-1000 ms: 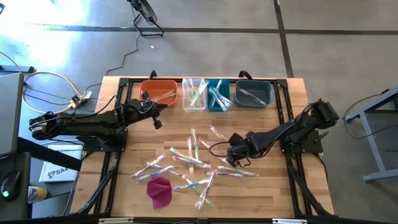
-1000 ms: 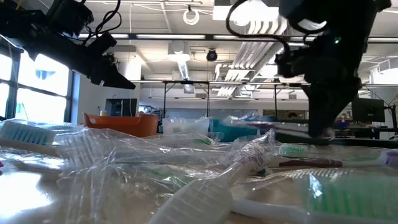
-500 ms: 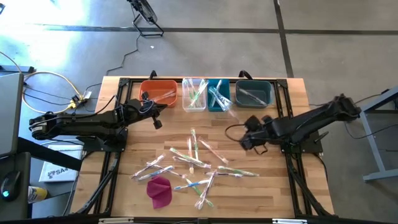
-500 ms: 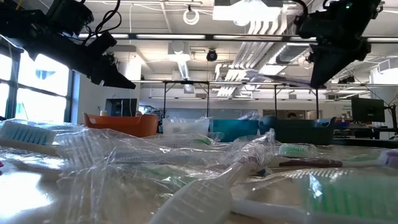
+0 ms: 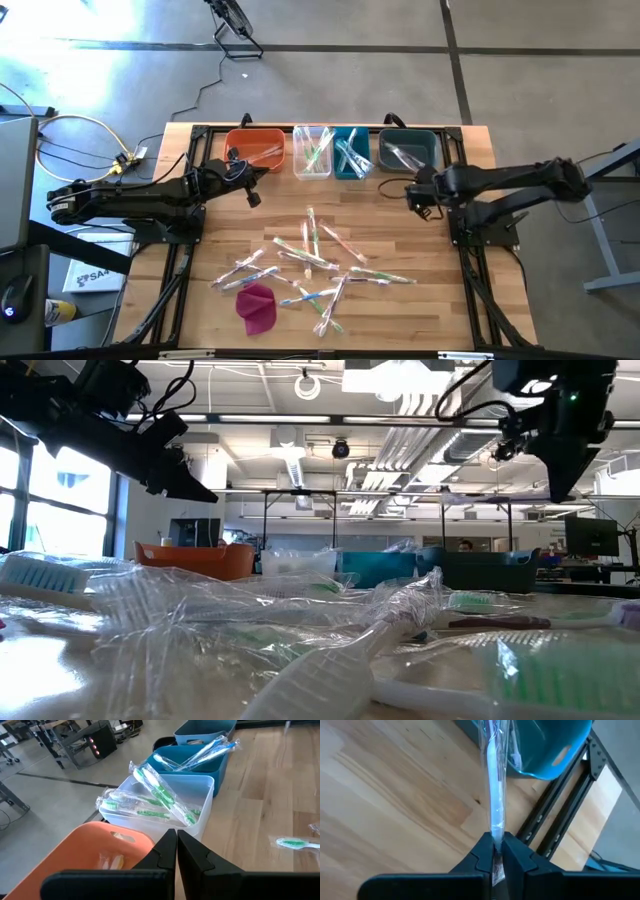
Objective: Pick & Place Toothbrushes
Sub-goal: Put the purple toothbrush into the green bin
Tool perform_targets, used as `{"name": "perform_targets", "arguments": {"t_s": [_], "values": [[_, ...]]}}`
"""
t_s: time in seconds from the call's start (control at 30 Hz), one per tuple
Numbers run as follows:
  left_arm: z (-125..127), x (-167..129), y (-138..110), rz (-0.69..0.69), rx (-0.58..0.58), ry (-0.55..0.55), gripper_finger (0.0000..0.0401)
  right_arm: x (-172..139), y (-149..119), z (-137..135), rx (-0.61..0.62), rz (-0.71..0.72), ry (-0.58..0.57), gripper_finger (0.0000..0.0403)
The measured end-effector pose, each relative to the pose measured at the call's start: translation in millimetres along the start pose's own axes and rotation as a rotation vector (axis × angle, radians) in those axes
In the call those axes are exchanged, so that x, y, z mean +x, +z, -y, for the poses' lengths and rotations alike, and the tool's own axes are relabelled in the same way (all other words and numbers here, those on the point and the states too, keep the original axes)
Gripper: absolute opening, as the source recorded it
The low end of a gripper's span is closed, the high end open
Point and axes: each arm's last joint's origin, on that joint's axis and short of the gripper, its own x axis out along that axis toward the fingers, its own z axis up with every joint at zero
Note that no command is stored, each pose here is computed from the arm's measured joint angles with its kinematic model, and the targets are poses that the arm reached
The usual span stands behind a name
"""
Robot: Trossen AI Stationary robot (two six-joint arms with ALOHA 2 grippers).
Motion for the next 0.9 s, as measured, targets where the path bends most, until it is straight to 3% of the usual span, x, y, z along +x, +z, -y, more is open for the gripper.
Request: {"name": "perform_targets", "arguments": {"t_s": [0.47,0.7,0.9], "values": [[0.0,0.0,0.0,0.0,0.0,0.0,0.0009,28.3,30.5,20.6,-0.139,-0.142,-0.077,0.0013],[0.0,0.0,0.0,0.0,0.0,0.0,0.0009,31.8,66.2,13.8,-0.269,-0.191,-0.118,0.0013],[0.0,0.0,0.0,0.0,0.0,0.0,0.0009,35.7,89.9,25.2,-0.348,-0.293,-0.18,0.0013]]}}
